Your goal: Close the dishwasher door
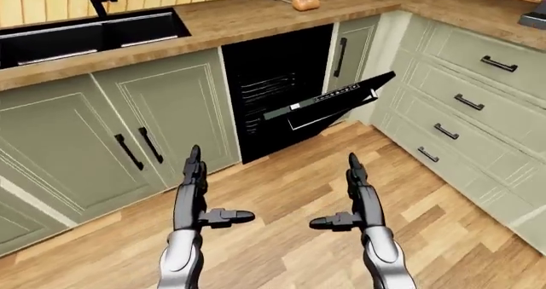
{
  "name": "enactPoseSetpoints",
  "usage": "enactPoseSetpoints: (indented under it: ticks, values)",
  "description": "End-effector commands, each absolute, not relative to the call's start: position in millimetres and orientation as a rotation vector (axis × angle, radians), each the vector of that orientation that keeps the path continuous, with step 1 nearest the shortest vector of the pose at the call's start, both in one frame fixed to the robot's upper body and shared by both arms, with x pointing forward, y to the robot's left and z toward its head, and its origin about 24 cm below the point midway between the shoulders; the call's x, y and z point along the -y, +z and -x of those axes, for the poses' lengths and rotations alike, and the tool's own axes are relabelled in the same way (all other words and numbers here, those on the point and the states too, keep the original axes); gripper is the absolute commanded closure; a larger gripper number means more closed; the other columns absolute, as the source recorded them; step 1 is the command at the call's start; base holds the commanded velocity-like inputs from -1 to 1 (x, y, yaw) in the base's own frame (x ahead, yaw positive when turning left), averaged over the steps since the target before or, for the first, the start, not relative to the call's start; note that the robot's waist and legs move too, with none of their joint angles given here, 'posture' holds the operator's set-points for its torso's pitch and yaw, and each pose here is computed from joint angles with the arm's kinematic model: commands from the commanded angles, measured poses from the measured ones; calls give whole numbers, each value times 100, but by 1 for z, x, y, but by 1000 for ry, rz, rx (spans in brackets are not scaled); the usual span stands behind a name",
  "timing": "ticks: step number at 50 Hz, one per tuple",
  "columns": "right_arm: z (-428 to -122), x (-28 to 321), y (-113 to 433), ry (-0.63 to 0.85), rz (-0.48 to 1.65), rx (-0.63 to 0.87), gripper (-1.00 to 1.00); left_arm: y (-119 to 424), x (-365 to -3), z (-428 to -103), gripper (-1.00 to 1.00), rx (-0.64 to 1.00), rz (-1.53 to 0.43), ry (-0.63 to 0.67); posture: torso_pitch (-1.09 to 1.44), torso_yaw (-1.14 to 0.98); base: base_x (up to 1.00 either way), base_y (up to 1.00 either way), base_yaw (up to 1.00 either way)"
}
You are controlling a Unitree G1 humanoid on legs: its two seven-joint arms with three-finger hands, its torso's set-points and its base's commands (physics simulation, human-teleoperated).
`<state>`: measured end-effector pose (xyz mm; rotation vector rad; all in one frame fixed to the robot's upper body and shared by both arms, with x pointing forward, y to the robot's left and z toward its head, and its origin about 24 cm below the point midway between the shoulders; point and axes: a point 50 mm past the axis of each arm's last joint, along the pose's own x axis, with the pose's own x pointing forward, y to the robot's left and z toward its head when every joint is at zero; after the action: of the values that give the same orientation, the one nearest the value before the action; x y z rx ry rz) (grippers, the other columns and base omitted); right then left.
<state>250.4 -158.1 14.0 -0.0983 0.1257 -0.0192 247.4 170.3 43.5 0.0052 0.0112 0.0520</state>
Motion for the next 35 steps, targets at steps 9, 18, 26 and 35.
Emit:
enactPoseSetpoints:
  ticks: [9,18,26,35]
  values:
    - [-256,151,30,12,91,-36,-100,61,-172,-248,-100,86,-15,61,0,0,0,0,-83]
    - [-254,151,32,13,92,-33,-100,63,-173,-248,-100,90,-14,65,0,0,-1,0,-83]
    - [-255,150,33,12,91,-32,-100,64,-175,-249,-100,91,-12,68,0,0,0,0,-83]
    - [-255,150,33,13,92,-32,-100,65,-175,-248,-100,93,-11,69,0,0,-1,0,-83]
